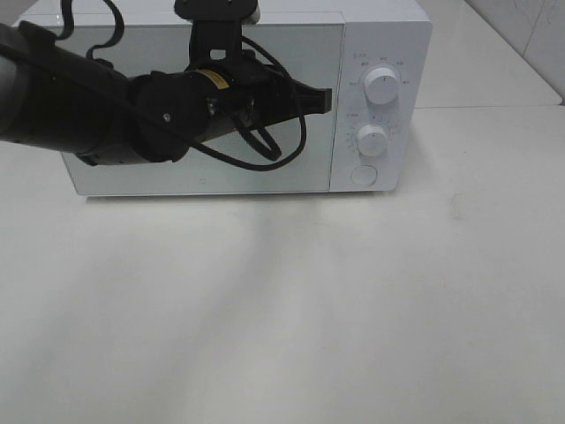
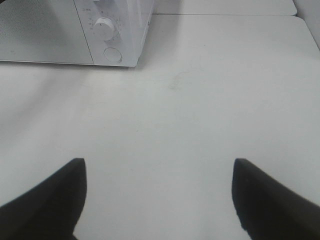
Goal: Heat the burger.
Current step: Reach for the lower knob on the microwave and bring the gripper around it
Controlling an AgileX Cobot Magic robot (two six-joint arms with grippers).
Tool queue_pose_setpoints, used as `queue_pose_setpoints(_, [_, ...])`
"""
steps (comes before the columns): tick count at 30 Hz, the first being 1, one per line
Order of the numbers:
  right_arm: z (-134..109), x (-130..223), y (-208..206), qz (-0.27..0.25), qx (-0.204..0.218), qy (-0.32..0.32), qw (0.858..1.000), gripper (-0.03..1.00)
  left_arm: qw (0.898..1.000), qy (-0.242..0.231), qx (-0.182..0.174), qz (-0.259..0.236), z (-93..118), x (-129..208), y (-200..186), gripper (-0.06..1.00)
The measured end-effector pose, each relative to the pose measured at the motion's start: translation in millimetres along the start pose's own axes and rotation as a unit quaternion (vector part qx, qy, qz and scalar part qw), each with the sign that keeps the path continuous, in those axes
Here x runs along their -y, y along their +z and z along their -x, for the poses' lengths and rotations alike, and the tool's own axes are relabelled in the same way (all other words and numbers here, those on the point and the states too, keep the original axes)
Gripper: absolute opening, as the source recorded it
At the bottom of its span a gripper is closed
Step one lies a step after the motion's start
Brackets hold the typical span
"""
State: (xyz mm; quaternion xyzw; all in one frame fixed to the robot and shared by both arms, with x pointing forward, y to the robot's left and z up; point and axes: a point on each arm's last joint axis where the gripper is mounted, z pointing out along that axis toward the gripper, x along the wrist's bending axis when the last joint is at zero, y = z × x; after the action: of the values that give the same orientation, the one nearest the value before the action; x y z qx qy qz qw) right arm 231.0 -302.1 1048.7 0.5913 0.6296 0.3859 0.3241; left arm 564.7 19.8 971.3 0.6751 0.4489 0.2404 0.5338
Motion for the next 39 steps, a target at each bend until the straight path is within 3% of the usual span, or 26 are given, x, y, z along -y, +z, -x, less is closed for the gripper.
queue_pose_setpoints(4, [0.0,0.0,0.0,0.000,0.000,0.000,1.000,0.76,0.999,0.005,0.016,-0.035,4.0,-5.2,-7.8,0.00])
queue_pose_setpoints(6, [0.0,0.0,0.0,0.000,0.000,0.000,1.000,0.76,0.998,0.005,0.028,-0.062,6.9,-8.5,-14.7,0.09])
queue_pose_setpoints(9, [0.0,0.0,0.0,0.000,0.000,0.000,1.000,0.76,0.997,0.004,0.032,-0.071,7.8,-9.3,-17.0,0.12])
queue_pose_setpoints(11, [0.0,0.0,0.0,0.000,0.000,0.000,1.000,0.76,0.993,0.003,0.048,-0.108,11.6,-13.8,-27.4,0.36])
queue_pose_setpoints(12, [0.0,0.0,0.0,0.000,0.000,0.000,1.000,0.76,0.993,0.003,0.048,-0.108,11.6,-13.8,-27.4,0.36])
queue_pose_setpoints(13, [0.0,0.0,0.0,0.000,0.000,0.000,1.000,0.76,0.992,0.003,0.052,-0.117,12.4,-14.0,-29.5,0.42])
queue_pose_setpoints(14, [0.0,0.0,0.0,0.000,0.000,0.000,1.000,0.76,0.988,0.003,0.060,-0.143,14.0,-12.7,-33.7,0.58])
queue_pose_setpoints(17, [0.0,0.0,0.0,0.000,0.000,0.000,1.000,0.76,0.985,0.003,0.065,-0.160,14.9,-10.9,-36.0,0.68])
queue_pose_setpoints(19, [0.0,0.0,0.0,0.000,0.000,0.000,1.000,0.76,0.970,0.005,0.085,-0.230,18.5,-4.9,-46.9,0.93])
queue_pose_setpoints(20, [0.0,0.0,0.0,0.000,0.000,0.000,1.000,0.76,0.970,0.005,0.085,-0.230,18.5,-4.9,-46.9,0.93])
queue_pose_setpoints(22, [-0.1,0.0,0.0,0.000,0.000,0.000,1.000,0.76,0.956,0.007,0.099,-0.274,20.8,-2.8,-56.5,0.98])
queue_pose_setpoints(23, [-0.1,0.0,0.0,0.000,0.000,0.000,1.000,0.76,0.956,0.007,0.099,-0.274,20.8,-2.8,-56.5,0.98])
queue_pose_setpoints(24, [-0.2,0.0,0.0,0.000,-0.001,0.000,1.000,0.76,0.947,0.012,0.108,-0.302,21.9,-1.7,-63.0,0.98])
queue_pose_setpoints(28, [-0.2,0.0,0.0,0.000,-0.001,0.001,1.000,0.76,0.936,0.025,0.117,-0.331,22.6,-1.9,-71.6,0.99])
queue_pose_setpoints(35, [-0.3,0.0,0.0,0.000,-0.002,0.001,1.000,0.76,0.908,0.090,0.125,-0.390,18.8,-11.9,-101.9,0.99])
queue_pose_setpoints(39, [-0.3,0.0,0.0,0.000,-0.002,0.001,1.000,0.76,0.903,0.101,0.115,-0.402,15.9,-18.8,-113.9,0.99])
